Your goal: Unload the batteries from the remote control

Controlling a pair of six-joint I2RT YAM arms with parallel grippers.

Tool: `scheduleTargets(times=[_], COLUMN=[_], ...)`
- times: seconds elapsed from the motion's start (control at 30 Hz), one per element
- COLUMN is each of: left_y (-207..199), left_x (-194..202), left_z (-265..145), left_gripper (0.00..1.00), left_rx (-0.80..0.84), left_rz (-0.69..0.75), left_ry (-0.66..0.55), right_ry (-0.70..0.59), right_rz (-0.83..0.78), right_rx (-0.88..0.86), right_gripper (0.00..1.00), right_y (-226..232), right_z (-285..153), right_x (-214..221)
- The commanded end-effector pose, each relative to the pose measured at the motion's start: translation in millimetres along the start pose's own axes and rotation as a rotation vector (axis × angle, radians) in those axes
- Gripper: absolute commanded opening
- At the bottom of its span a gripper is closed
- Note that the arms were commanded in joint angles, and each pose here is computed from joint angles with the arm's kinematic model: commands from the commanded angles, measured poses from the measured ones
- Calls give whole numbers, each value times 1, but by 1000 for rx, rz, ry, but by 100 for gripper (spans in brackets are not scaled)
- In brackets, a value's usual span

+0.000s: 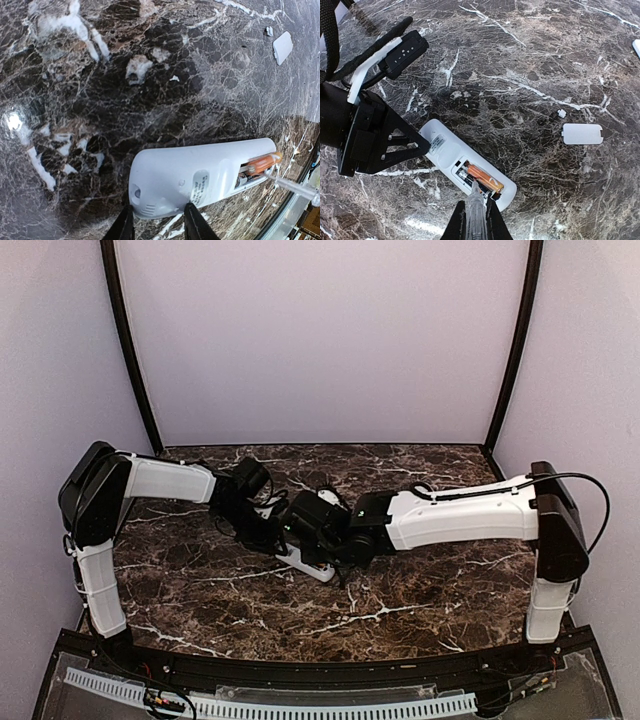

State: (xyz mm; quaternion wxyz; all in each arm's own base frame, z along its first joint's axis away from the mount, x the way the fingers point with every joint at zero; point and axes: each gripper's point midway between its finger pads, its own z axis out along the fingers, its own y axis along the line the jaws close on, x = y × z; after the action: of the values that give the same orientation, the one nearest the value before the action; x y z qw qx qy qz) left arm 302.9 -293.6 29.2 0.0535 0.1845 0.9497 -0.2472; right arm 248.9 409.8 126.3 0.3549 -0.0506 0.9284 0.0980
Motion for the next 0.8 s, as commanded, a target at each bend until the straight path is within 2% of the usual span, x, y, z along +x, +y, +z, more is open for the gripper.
scheduleTargets(times=[0.0,0.4,0.77], left_y=[3,2,0], left_x=[36,36,36], left_z=[35,35,35], left_gripper=[33,33,33], left_rx=[-15,-8,3], left_rz=[8,9,9], left_ry=[130,131,131], right_ry=[-79,-85,17], right_rz=[-25,33,215], right_rx=[109,45,-178], right_gripper=[0,0,0], right_y=[-22,-17,-27], right_z=[-6,-9,-11], right_x=[-14,-18,-28])
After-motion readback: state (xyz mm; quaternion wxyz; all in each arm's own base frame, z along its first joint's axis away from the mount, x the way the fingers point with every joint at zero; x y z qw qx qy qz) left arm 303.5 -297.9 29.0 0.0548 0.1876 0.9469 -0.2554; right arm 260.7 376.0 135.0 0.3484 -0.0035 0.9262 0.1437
